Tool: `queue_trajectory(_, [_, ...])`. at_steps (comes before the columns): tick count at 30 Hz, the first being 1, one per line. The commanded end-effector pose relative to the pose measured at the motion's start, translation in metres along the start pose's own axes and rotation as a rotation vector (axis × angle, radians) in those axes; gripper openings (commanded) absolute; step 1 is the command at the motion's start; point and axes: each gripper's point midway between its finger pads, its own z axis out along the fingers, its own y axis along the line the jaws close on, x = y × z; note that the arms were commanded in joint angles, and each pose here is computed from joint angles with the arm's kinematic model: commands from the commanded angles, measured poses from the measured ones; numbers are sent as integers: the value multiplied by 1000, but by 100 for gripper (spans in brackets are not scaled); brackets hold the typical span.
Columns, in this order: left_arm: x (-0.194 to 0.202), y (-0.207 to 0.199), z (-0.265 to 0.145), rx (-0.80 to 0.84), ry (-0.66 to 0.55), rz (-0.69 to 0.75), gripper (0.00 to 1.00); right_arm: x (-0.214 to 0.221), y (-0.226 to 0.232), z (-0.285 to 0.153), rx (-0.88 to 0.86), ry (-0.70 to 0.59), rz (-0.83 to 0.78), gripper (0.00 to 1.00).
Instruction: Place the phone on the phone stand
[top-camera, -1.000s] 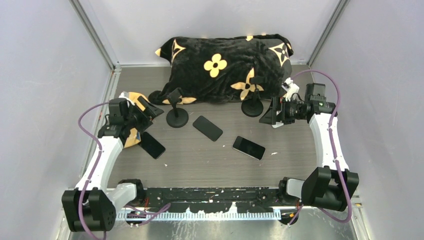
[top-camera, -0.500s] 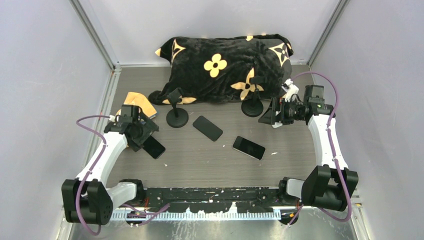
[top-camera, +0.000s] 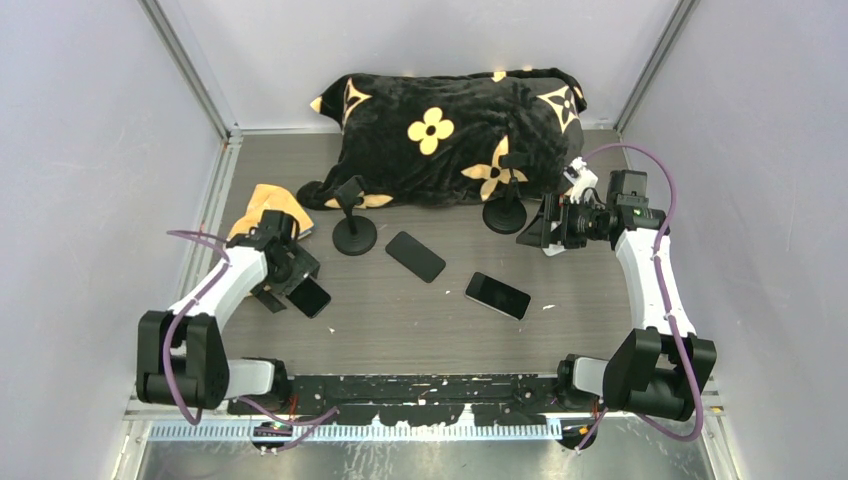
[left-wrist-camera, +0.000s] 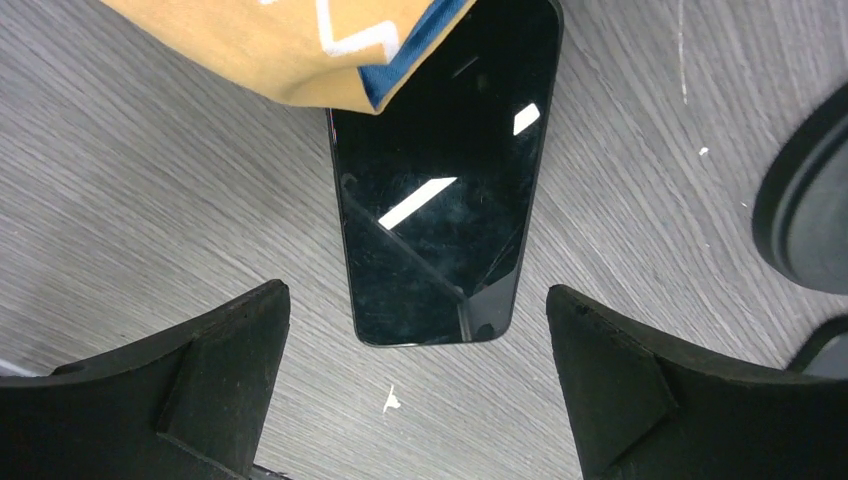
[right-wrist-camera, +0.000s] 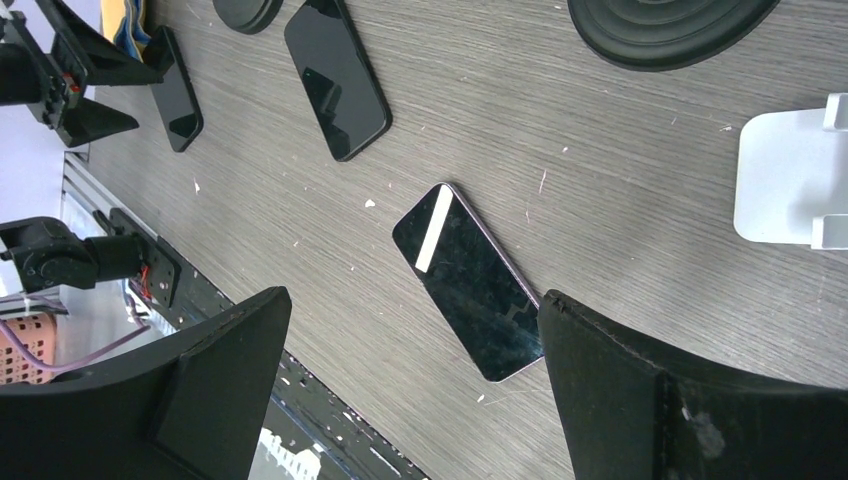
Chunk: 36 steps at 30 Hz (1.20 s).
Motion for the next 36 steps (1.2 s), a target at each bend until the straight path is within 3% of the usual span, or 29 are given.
queue_trajectory(1, [-10, -15, 9, 16, -25, 12, 99, -8, 1, -1, -9, -31, -12, 100])
queue_trajectory(12, [-2, -9, 42, -122, 54, 60, 87, -6, 0, 0, -4, -26, -6, 100])
queue_trajectory(25, [13, -9, 61, -109, 111, 82, 70, -5, -2, 0, 3, -25, -1, 100])
queue_trajectory(32, [21, -20, 58, -41, 123, 136, 42, -5, 0, 1, -15, -28, 10, 100])
queue_trajectory(36, [31, -28, 47, -5, 125, 185, 32, -6, 3, 2, -32, -33, 19, 100])
